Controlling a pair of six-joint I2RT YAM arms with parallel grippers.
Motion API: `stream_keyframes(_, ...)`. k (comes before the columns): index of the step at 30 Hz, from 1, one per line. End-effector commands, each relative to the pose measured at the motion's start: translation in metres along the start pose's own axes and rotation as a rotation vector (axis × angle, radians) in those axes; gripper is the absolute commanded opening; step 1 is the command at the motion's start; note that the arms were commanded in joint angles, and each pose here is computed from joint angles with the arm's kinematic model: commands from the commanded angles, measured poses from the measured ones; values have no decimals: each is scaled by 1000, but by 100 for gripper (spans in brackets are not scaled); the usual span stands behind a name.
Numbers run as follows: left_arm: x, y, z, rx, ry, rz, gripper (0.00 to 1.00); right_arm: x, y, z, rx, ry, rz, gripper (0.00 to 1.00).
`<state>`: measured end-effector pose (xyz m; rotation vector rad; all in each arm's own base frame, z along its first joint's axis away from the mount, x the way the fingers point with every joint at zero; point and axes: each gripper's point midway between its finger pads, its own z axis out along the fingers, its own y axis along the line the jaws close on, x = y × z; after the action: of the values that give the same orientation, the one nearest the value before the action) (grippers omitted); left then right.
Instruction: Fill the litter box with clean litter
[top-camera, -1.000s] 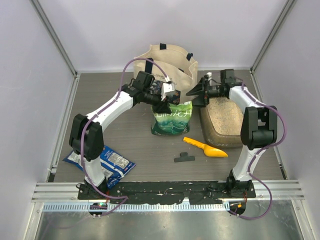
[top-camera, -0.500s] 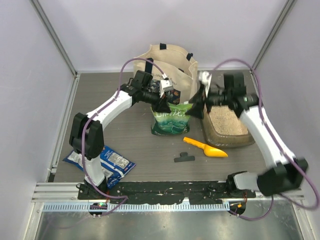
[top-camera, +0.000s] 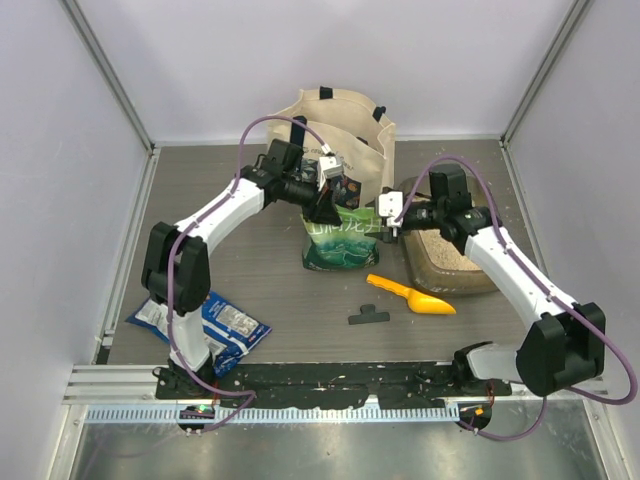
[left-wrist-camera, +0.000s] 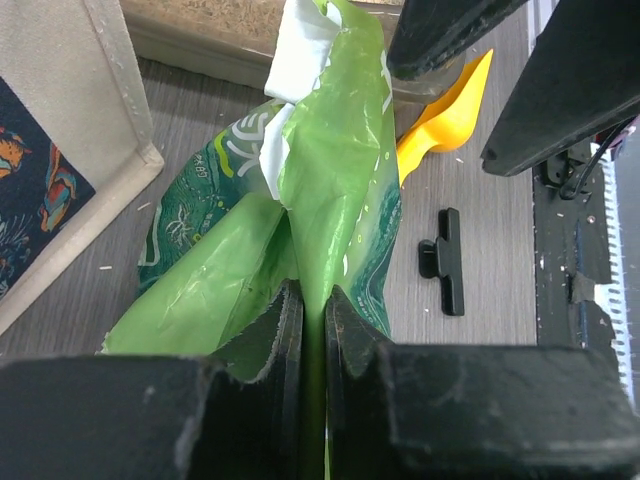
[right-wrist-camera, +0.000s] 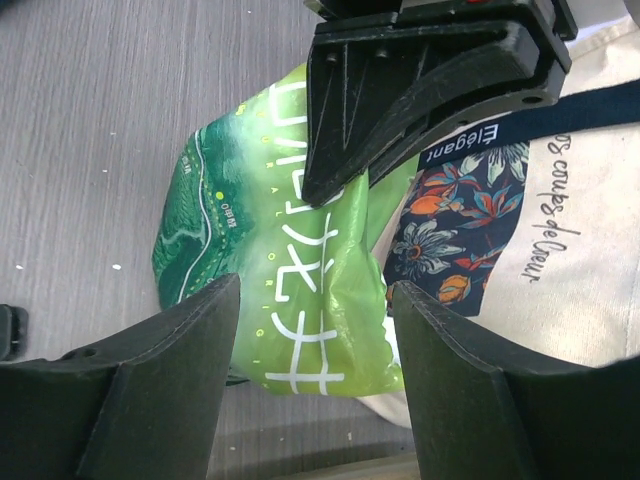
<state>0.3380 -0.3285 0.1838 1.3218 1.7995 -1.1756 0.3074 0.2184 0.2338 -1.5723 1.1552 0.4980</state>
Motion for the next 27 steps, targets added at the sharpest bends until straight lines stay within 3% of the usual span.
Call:
stream_keyframes(1, -5, -8, -5, 53, -5, -94, 0, -20, -16, 5, 5, -79, -205, 68)
stream_keyframes(9, -16, -11, -10, 77, -24, -116, 0, -10, -9, 16, -41, -115, -241, 66)
stream_keyframes(27, -21, -14, -19, 93, -46, -146, 0, 27, -12, 30, -80, -108, -144, 52)
